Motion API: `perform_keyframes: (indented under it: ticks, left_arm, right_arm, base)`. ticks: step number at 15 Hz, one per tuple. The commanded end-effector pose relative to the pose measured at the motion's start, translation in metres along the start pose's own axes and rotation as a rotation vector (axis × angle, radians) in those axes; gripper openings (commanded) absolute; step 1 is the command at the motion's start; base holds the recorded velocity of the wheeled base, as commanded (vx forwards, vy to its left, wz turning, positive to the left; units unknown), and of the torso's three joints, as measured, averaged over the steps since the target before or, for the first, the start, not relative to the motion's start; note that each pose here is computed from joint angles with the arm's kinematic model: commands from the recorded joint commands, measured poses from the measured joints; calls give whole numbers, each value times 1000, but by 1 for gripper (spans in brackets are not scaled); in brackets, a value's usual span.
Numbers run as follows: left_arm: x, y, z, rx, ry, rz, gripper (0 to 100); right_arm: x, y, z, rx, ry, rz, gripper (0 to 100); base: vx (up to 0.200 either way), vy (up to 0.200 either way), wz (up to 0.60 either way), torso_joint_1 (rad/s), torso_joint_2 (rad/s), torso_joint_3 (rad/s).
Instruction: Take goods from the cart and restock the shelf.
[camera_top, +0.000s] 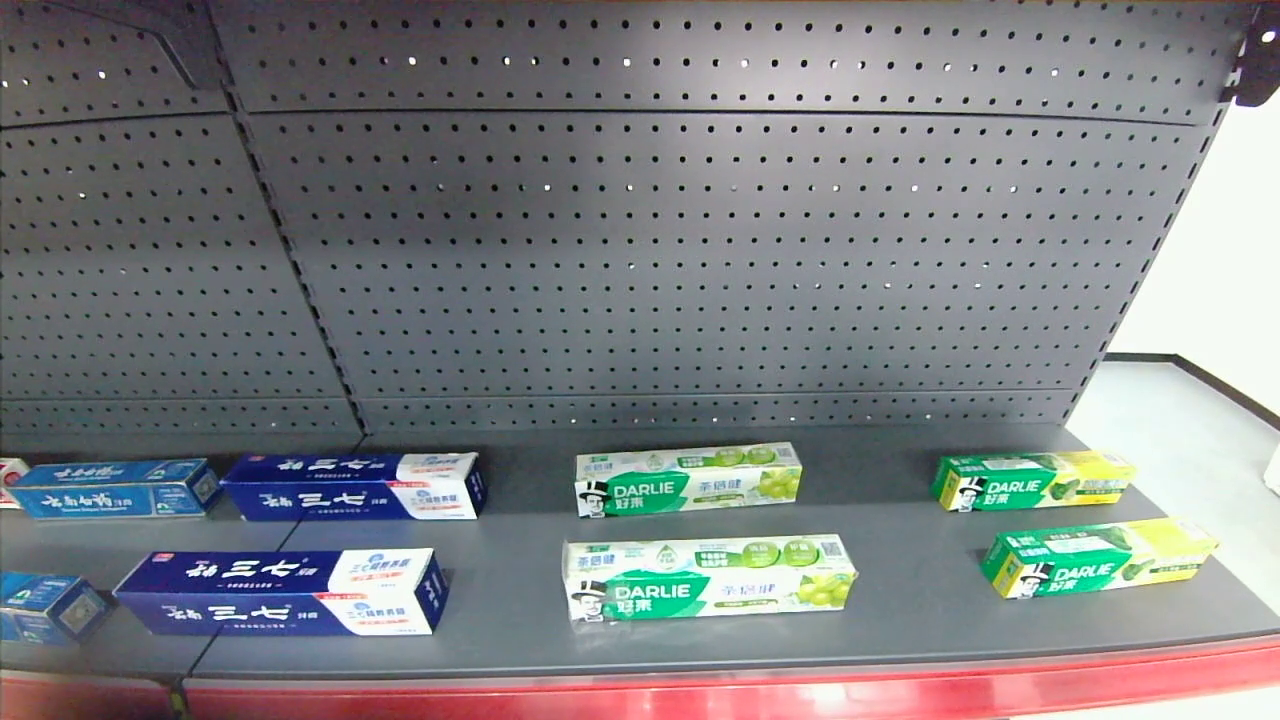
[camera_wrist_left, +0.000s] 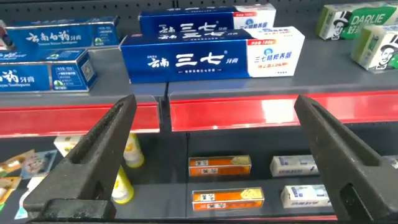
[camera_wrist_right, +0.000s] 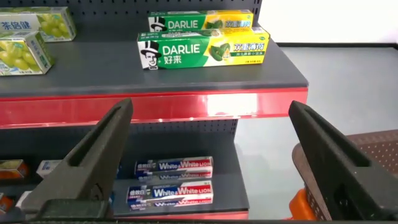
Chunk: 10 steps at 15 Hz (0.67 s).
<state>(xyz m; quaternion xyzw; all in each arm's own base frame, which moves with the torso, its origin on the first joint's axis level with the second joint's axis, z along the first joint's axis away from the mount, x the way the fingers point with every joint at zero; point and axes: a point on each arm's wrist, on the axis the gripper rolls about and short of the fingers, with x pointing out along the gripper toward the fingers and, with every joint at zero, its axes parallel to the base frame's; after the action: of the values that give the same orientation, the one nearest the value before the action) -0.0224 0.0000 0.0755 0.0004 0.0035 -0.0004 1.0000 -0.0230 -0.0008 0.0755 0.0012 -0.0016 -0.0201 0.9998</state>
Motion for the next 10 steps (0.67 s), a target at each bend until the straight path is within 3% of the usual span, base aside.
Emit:
perform_keyframes:
  ticks: [1, 10]
  left_arm:
    - [0, 0, 0, -10, 1, 2, 100]
    - [0, 0, 0, -9, 1, 2, 100]
  right_arm:
    - [0, 0, 0, -1, 2, 0, 100]
    - [0, 0, 0, 1, 2, 0, 100]
  base:
    - [0, 0, 0, 0, 0, 0]
    - [0, 0, 0, 0, 0, 0]
